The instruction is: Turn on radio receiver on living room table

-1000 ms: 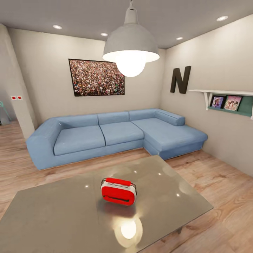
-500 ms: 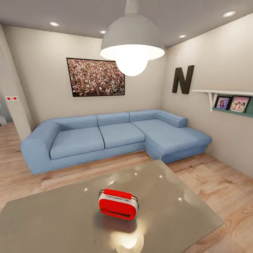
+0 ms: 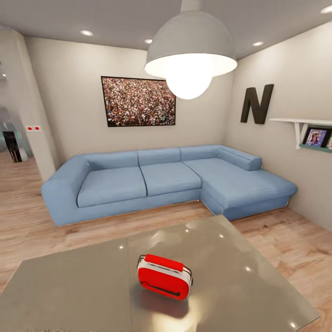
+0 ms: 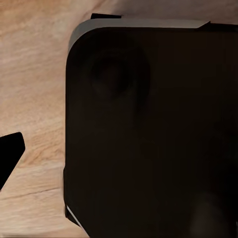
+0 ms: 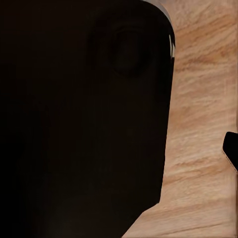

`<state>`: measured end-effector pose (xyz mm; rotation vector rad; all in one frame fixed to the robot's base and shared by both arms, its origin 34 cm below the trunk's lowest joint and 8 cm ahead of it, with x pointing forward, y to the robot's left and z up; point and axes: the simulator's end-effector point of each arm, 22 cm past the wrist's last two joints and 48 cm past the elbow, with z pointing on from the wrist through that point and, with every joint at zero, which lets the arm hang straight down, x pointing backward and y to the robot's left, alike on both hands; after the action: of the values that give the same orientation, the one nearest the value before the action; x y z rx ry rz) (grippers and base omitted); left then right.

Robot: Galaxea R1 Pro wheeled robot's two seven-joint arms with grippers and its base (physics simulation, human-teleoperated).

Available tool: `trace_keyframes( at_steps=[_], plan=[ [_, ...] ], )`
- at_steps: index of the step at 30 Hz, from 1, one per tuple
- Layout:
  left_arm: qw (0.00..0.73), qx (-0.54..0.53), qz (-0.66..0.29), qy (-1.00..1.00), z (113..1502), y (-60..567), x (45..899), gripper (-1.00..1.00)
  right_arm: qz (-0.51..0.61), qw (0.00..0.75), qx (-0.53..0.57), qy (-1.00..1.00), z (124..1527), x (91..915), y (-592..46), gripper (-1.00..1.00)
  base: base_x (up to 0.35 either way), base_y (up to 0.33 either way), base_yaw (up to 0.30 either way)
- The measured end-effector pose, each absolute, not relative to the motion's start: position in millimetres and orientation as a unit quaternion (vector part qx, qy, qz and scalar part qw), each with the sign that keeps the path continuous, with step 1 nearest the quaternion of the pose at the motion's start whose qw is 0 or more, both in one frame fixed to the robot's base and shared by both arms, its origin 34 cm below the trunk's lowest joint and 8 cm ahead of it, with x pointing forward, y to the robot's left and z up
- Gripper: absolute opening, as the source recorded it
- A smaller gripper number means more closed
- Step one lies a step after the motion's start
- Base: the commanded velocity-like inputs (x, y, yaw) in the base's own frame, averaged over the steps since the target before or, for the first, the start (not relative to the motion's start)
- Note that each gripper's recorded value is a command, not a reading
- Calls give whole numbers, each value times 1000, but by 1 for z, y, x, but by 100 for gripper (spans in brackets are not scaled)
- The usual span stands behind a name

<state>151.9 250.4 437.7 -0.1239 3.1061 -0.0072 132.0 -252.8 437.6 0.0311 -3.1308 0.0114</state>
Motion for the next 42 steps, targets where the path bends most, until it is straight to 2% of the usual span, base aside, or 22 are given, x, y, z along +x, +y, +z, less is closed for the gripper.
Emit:
trace_keyframes(
  at_steps=[16,28,42],
  plan=[
    [17,-40,-2,999,438,250,152,100,4,5,10,-1000,438,132,-253,100,0,0,245],
    [16,-40,-2,999,438,250,152,100,4,6,10,-1000,438,132,-253,100,6,0,17],
    [17,-40,-2,999,438,252,152,100,4,6,10,-1000,438,132,-253,100,130,0,0]
  ],
)
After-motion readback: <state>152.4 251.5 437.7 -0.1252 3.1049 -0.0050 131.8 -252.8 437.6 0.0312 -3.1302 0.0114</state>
